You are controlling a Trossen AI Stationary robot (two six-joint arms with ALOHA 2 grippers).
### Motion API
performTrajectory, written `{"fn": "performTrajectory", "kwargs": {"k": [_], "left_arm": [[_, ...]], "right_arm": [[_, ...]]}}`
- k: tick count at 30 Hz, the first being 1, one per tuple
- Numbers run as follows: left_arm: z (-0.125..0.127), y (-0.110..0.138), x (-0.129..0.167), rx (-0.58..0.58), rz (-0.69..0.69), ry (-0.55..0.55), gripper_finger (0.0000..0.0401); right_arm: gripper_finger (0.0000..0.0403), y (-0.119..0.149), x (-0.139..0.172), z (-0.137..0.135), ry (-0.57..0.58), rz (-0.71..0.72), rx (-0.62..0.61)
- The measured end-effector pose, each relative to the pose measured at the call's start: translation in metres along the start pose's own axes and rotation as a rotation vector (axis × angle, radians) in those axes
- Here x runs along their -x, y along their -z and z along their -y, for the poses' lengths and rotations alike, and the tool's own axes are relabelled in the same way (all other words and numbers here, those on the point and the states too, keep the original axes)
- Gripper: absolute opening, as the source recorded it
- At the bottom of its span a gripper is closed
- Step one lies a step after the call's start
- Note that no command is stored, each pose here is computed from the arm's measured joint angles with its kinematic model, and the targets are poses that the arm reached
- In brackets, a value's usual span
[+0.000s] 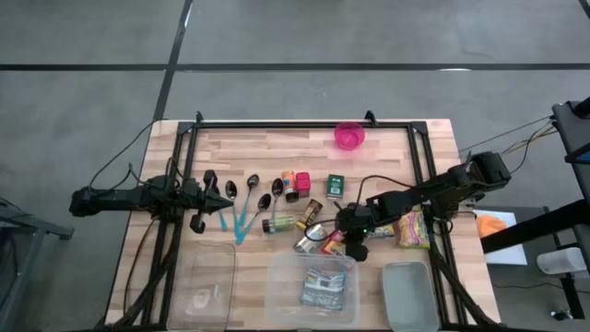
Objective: Pick & Place Food Item
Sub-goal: Put the red noodle pack into the white bin
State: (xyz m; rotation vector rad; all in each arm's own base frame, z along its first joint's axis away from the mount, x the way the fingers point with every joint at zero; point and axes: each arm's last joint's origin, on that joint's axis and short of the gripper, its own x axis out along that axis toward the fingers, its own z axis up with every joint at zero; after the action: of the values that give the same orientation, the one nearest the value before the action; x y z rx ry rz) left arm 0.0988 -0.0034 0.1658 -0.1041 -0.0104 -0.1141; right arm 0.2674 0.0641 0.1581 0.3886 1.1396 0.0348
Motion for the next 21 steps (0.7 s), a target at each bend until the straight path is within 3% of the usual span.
{"fn": "performTrajectory", "kwargs": {"k": [13,21], "left_arm": [[0.0,0.0,0.0,0.0,0.0,0.0,0.0],[0.0,0.0,0.0,0.0,0.0,0.0,0.0]], "right_arm": [[0.0022,0.001,0.063,-0.001,0.128,0.24,0.0],[0.0022,0.003,0.113,-0.005,0.053,0.451,0.026]]}}
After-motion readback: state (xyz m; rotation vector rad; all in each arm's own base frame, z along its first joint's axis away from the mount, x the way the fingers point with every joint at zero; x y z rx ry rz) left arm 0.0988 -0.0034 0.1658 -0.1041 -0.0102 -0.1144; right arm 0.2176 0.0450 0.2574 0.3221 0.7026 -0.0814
